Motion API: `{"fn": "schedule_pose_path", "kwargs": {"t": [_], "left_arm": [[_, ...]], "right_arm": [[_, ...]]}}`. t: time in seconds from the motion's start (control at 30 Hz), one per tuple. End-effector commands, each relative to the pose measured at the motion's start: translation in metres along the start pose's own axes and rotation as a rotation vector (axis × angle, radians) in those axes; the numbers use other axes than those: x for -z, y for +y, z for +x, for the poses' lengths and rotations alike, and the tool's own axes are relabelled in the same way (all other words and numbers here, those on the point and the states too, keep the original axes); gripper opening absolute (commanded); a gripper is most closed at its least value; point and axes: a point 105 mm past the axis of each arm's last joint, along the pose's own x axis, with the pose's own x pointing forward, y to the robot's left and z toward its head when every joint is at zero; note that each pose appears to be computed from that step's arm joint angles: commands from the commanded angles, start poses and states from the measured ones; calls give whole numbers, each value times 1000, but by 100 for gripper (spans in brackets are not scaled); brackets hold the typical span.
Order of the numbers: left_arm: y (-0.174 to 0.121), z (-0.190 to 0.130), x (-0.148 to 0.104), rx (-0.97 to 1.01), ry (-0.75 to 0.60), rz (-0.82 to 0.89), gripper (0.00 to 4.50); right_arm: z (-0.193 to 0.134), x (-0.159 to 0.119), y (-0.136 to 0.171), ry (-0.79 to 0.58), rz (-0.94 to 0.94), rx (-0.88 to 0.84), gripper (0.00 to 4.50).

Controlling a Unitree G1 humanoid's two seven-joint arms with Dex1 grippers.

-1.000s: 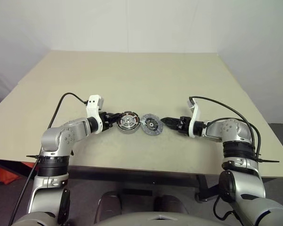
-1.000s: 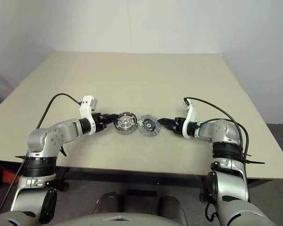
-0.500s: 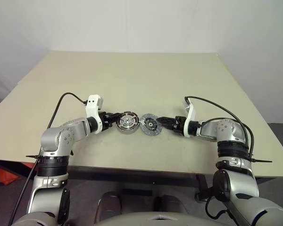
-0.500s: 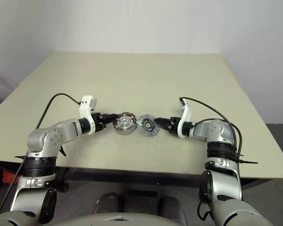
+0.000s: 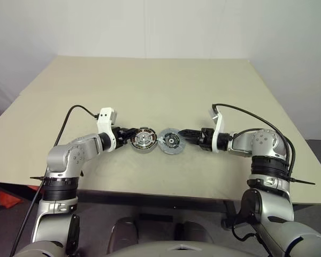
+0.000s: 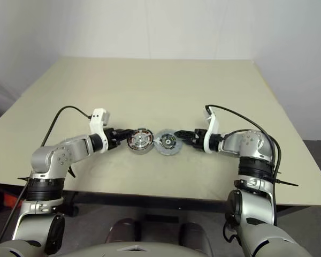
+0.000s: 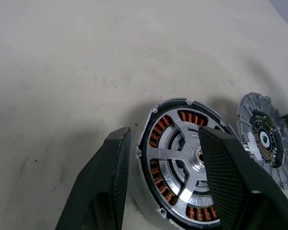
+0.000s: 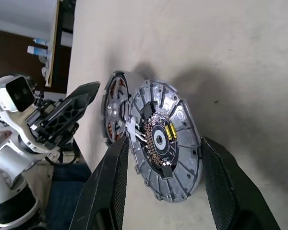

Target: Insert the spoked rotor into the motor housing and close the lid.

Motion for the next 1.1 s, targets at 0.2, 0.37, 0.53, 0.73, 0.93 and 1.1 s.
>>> {"fn": "schedule_pose_path", "kwargs": {"t": [0.2,0.37,0.53,0.73,0.93,1.1], "left_arm": [[-2,-1,-14,2,-48,25,237],[0,-1,-14,-8,-48,24,237],[1,1,-13,-18,-45,23,237],[6,2,-14,-38,-47,21,237],[11,2,-19,-60,-58,20,237],[15,4,-21,-81,-65,21,237]], "right_arm": [[0,-14,22,-26,-60,-73,262],[-3,-18,20,-25,-65,-72,262],[-7,-20,31,-5,-87,-102,262],[-9,-13,51,29,-119,-166,262],[-4,-9,62,38,-146,-195,262],[1,-7,75,53,-160,-230,262]]}}
